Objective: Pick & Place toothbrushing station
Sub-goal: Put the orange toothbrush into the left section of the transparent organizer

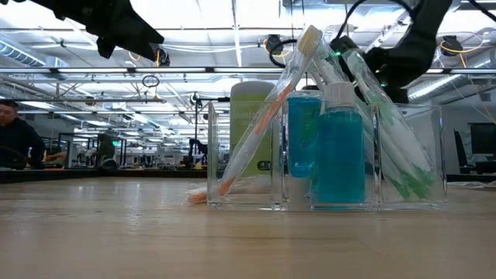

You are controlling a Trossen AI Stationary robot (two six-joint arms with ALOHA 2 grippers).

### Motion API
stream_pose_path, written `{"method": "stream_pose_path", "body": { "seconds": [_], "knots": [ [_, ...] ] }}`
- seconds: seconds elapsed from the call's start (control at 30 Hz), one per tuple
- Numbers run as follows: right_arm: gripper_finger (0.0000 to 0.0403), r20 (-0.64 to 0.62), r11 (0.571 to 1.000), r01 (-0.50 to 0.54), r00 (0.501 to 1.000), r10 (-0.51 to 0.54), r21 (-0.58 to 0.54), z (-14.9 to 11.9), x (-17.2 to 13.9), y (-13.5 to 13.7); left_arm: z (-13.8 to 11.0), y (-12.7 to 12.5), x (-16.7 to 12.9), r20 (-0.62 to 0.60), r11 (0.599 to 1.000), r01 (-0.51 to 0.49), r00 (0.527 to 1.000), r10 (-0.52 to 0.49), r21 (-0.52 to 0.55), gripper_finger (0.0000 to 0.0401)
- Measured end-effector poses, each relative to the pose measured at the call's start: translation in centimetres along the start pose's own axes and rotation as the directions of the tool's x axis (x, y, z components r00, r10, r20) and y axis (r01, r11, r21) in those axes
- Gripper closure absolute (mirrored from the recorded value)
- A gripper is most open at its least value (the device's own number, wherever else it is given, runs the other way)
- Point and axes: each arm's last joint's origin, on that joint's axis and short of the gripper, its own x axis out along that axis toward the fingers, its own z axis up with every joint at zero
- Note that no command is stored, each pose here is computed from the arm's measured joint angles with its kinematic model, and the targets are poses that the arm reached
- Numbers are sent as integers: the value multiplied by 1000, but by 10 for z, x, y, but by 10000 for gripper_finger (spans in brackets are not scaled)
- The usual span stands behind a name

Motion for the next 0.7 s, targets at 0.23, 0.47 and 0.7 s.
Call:
{"method": "stream_pose_path", "body": {
  "seconds": [0.23,0.47,0.7],
  "knots": [
    [245,-34,997,-73,997,72,-26,-8,11,-8,0,0,0,-1,1000,0,1000,0,-5,398],
    [270,-142,994,-105,985,101,-22,-15,4,-5,0,0,0,-2,1000,0,1000,0,-3,397],
    [286,-294,995,-22,954,49,93,-18,-17,-4,-2,1,0,-21,1000,-6,1000,6,-3,399]
  ]
}}
